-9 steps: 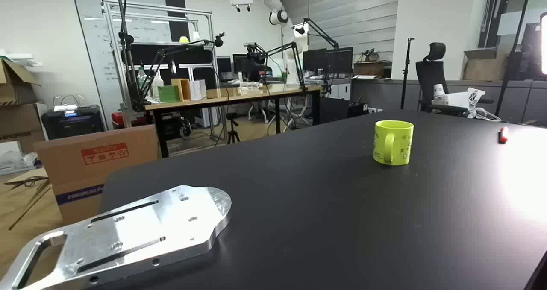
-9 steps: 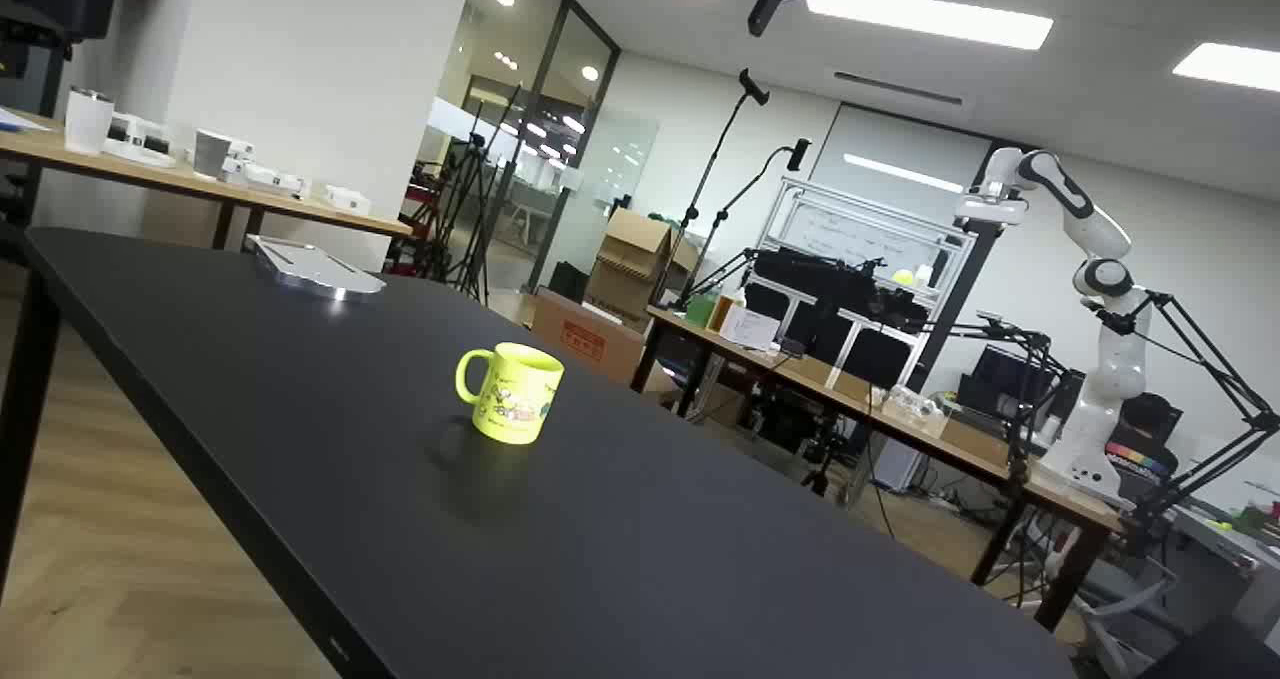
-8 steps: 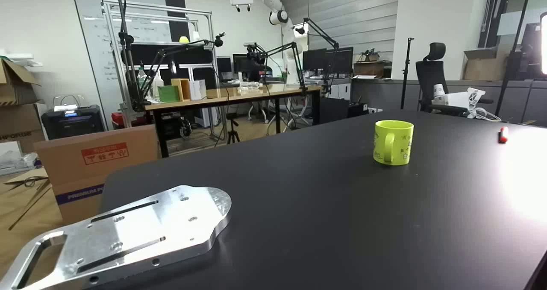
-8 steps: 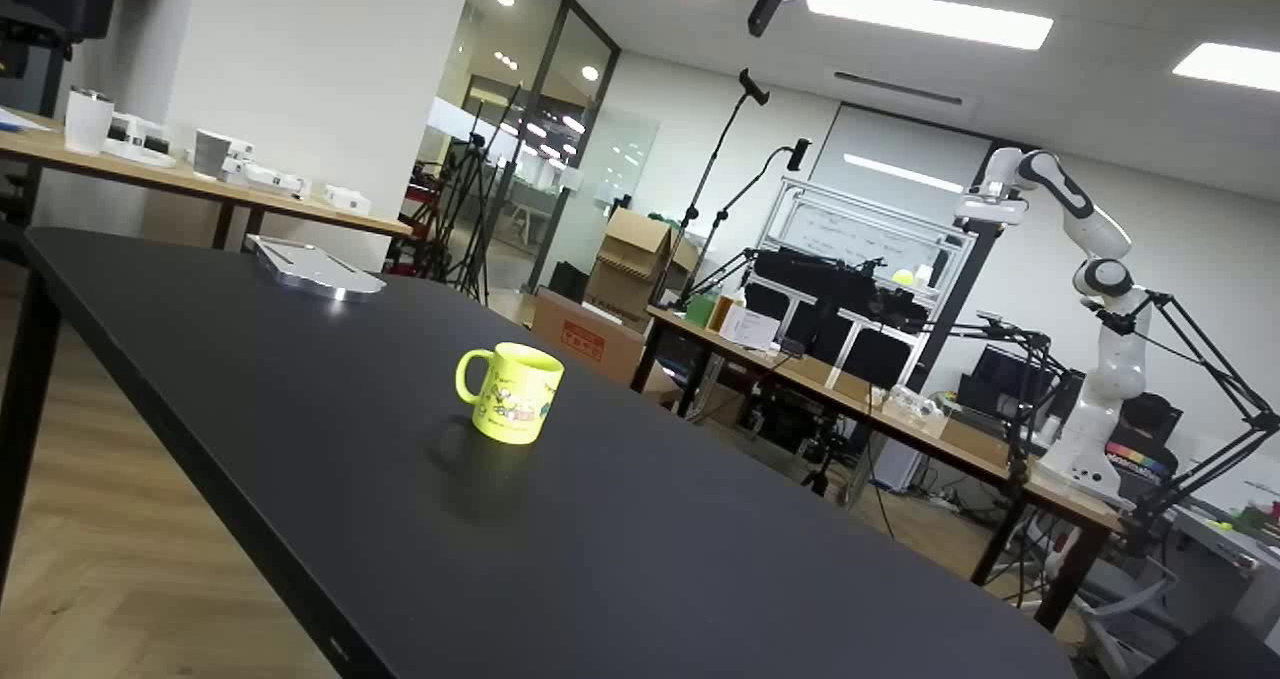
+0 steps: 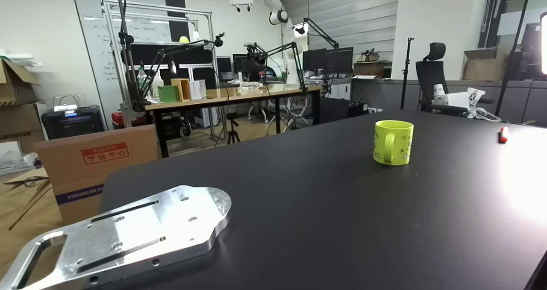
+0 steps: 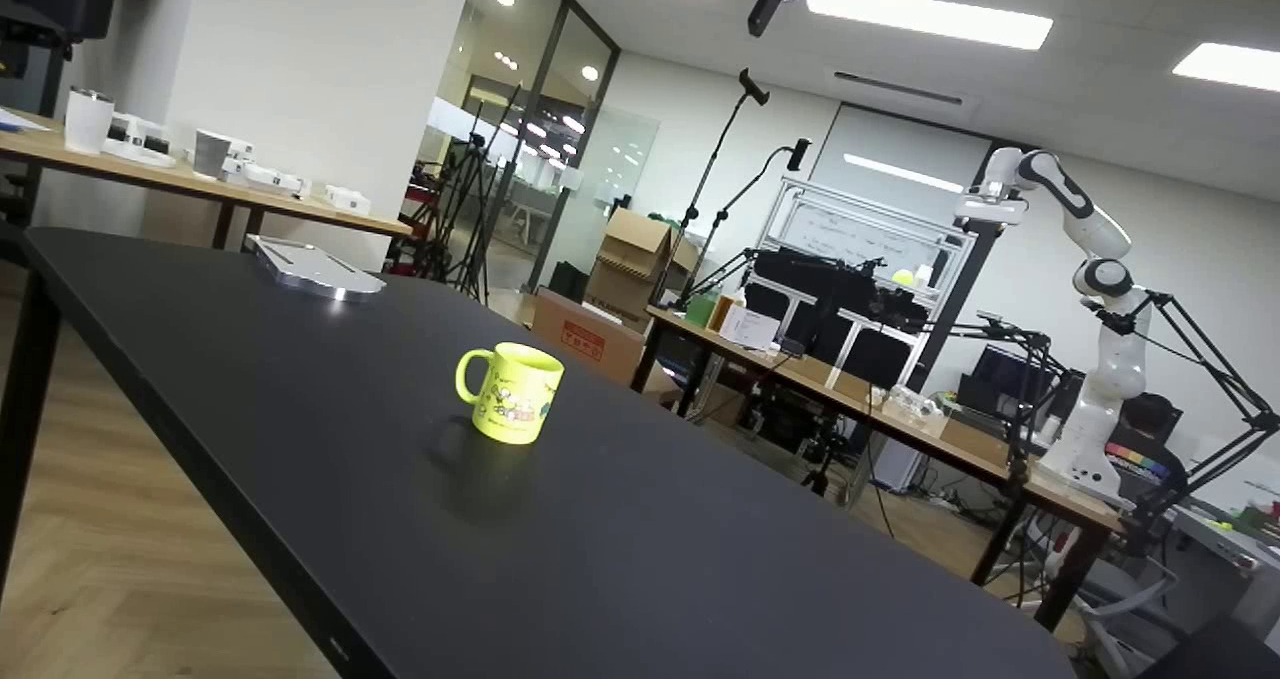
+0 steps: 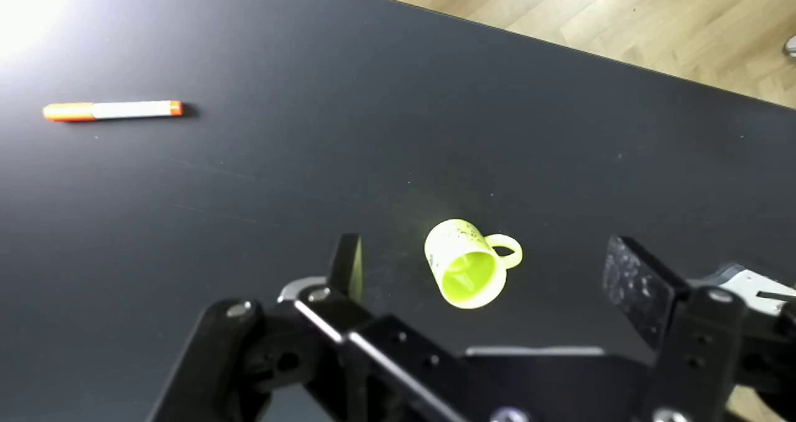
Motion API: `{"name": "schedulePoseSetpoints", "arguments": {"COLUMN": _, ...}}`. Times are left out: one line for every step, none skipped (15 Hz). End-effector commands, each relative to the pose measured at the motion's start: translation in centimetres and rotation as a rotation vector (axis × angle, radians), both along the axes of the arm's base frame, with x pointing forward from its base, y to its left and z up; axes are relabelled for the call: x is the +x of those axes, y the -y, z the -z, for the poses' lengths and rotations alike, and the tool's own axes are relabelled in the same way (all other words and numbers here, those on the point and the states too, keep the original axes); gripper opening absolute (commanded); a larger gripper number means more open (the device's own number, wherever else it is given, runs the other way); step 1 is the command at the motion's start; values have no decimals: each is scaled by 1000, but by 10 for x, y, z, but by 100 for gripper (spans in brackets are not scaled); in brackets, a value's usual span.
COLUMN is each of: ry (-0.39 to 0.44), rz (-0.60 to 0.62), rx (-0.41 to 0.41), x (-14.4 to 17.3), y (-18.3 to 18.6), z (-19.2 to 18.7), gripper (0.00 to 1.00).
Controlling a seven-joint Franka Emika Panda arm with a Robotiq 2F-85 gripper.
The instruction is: Pick up the marker and put it in the mug.
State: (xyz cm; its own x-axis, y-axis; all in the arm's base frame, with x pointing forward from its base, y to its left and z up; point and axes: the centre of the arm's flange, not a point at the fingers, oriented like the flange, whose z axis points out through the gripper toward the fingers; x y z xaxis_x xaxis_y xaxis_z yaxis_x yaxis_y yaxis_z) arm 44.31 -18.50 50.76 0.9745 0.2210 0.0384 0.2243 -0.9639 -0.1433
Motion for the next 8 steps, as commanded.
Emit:
{"name": "schedulePoseSetpoints", "arguments": {"ry": -2, "rz": 1, "rx": -2, "x": 0, "y": 0, "z": 0, "gripper": 100}}
{"name": "schedulePoseSetpoints", "arguments": {"ry": -4, "rz": 1, "rx": -4, "x": 0, "y": 0, "z": 1, "gripper": 100}}
{"name": "schedulePoseSetpoints", "arguments": {"ry": -6, "rz": 1, "rx": -5, "x": 1, "y": 0, "z": 1, "gripper": 100}}
{"name": "schedulePoseSetpoints", "arguments": {"ry": -6, "rz": 1, "rx": -6, "x": 1, "y": -1, "z": 2, "gripper": 100}}
{"name": "schedulePoseSetpoints", "arguments": {"ry": -7, "rz": 2, "rx": -6, "x": 1, "y": 0, "z": 2, "gripper": 100}}
{"name": "schedulePoseSetpoints", "arguments": {"ry": -7, "rz": 2, "rx": -6, "x": 1, "y": -1, "z": 2, "gripper": 100}}
{"name": "schedulePoseSetpoints", "arguments": {"ry": -7, "rz": 2, "rx": -7, "x": 1, "y": -1, "z": 2, "gripper": 100}}
{"name": "schedulePoseSetpoints", "arguments": {"ry": 9, "rz": 42, "rx": -29, "x": 5, "y": 4, "z": -1, "gripper": 100}}
